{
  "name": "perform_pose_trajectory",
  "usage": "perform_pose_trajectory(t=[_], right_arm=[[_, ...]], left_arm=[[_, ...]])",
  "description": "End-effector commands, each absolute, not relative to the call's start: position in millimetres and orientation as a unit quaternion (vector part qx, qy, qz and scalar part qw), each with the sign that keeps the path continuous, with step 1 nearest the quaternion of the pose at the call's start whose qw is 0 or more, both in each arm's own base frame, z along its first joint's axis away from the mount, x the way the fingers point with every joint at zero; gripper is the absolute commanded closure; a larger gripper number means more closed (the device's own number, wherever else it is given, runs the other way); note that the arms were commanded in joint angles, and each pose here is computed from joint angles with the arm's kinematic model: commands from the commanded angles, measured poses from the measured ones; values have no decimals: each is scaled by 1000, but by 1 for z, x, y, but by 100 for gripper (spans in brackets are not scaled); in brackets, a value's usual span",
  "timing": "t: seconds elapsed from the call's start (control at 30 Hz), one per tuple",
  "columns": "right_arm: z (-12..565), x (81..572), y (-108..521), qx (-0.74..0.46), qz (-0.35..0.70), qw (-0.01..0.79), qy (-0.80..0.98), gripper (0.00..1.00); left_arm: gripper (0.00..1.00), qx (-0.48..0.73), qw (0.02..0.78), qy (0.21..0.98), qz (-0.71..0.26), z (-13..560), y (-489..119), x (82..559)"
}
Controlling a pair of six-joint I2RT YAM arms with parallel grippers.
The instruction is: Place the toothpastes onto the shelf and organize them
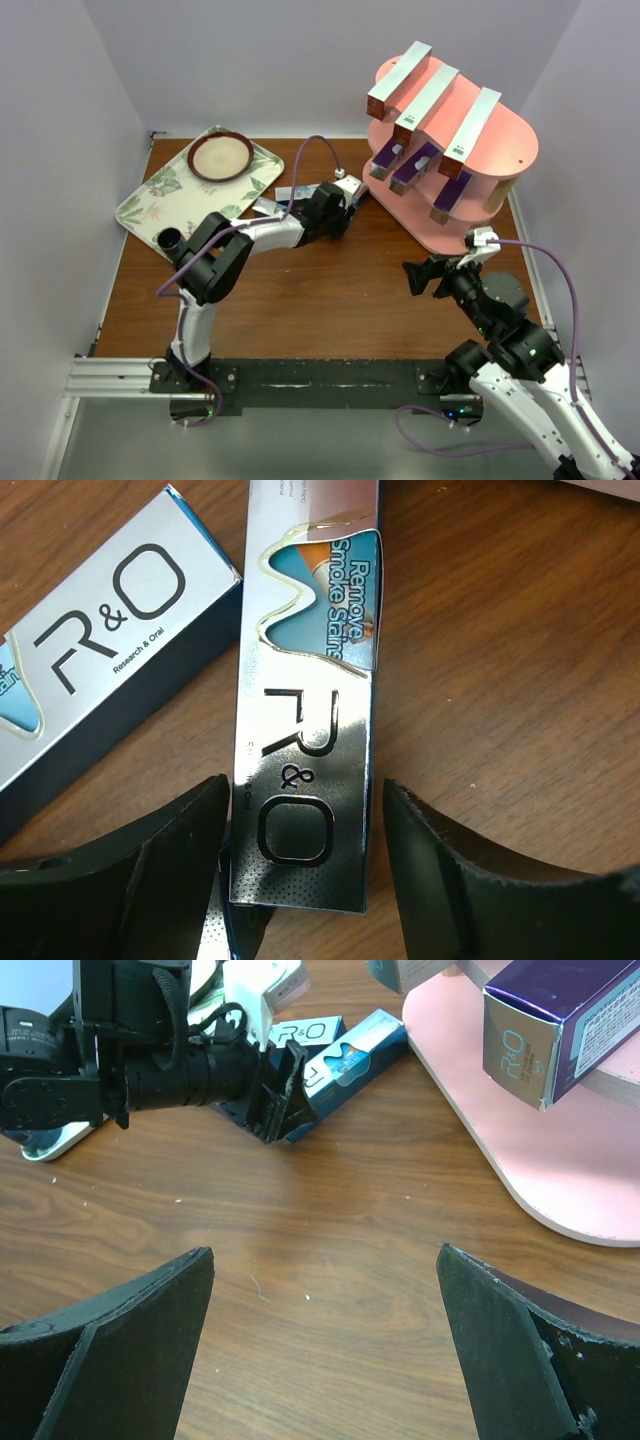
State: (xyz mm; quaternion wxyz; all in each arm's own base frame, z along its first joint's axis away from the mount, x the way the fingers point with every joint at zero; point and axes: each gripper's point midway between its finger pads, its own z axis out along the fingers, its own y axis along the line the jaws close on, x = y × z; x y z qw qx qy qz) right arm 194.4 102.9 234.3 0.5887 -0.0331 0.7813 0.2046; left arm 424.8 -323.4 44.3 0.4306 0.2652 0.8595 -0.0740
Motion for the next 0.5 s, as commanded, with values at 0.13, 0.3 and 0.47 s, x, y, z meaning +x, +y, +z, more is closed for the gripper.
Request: perform_pose_trajectory(t=[0.13,0.3,0.47], right_arm=[[236,197,107,-41,210,594,775,2],[236,198,108,-42,210,593,776,2],[236,199,108,-41,210,594,775,2]], left_arm=[[38,250,428,866,-63,33,-310,417],[39,245,428,867,-63,37,-300,404],[39,236,440,864,-68,44,-297,400]])
